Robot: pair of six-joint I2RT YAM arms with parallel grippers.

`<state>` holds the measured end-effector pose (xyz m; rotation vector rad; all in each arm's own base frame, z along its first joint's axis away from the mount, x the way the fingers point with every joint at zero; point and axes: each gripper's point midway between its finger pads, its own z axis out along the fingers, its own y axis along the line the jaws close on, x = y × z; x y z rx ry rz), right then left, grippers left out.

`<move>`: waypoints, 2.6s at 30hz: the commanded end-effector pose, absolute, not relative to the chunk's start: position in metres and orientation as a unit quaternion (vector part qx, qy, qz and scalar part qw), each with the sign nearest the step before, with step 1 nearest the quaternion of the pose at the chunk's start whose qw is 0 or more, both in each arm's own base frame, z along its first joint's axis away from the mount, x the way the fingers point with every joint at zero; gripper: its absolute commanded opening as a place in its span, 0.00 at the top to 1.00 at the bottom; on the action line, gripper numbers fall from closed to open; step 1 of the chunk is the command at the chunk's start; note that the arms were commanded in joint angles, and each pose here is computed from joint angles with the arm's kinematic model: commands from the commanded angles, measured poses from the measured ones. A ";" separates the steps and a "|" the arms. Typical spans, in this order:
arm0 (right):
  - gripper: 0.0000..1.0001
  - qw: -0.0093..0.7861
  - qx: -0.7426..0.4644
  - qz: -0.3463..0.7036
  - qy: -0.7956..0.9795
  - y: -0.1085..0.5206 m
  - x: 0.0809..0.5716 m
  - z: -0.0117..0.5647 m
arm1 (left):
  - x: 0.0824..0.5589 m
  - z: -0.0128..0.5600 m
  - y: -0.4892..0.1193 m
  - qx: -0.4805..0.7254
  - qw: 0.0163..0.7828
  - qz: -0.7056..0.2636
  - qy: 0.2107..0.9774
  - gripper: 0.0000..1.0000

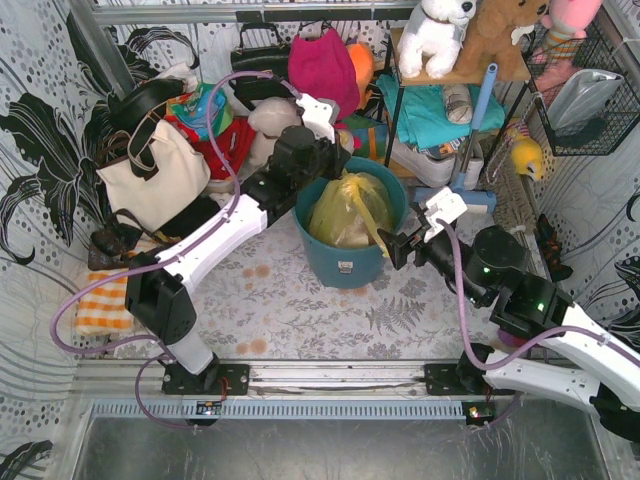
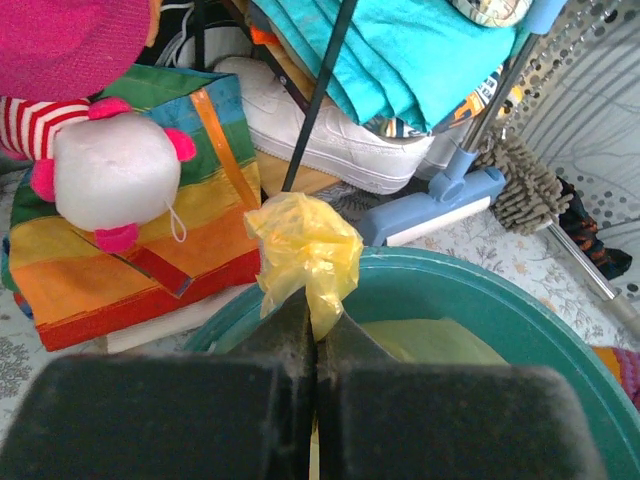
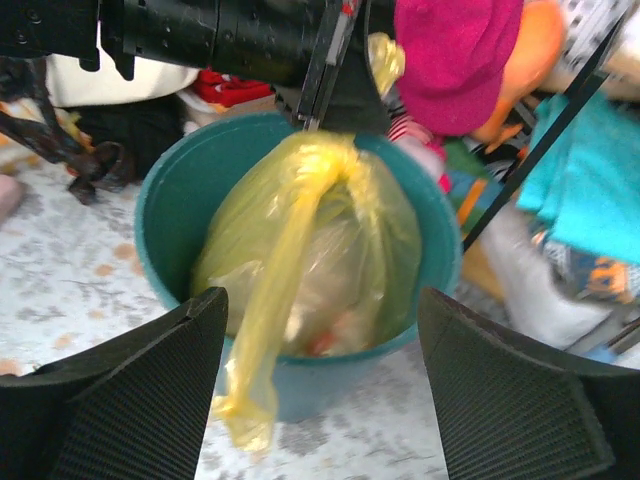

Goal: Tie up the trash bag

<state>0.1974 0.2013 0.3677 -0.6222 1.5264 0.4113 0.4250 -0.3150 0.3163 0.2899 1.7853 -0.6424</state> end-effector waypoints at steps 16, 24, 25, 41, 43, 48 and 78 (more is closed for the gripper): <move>0.19 0.638 -0.520 0.002 0.568 0.202 0.204 0.345 | 0.405 0.313 -0.380 0.294 0.493 -0.379 0.726 1.00; 0.18 0.620 -0.552 0.006 0.558 0.222 0.213 0.325 | 0.397 0.310 -0.383 0.320 0.476 -0.386 0.723 1.00; 0.18 0.619 -0.556 0.015 0.554 0.227 0.212 0.323 | 0.397 0.310 -0.382 0.320 0.476 -0.385 0.723 1.00; 0.35 0.643 -0.567 0.127 0.499 0.284 0.211 0.328 | 0.391 0.314 -0.382 0.325 0.477 -0.394 0.715 1.00; 0.38 0.649 -0.560 0.137 0.497 0.286 0.212 0.331 | 0.391 0.316 -0.382 0.325 0.479 -0.394 0.714 1.00; 0.55 0.664 -0.535 0.160 0.497 0.285 0.215 0.333 | 0.390 0.318 -0.382 0.326 0.479 -0.396 0.713 1.00; 1.00 0.445 -0.088 0.531 0.716 0.281 0.242 0.376 | 0.443 0.432 -0.317 0.169 0.696 -0.266 0.645 1.00</move>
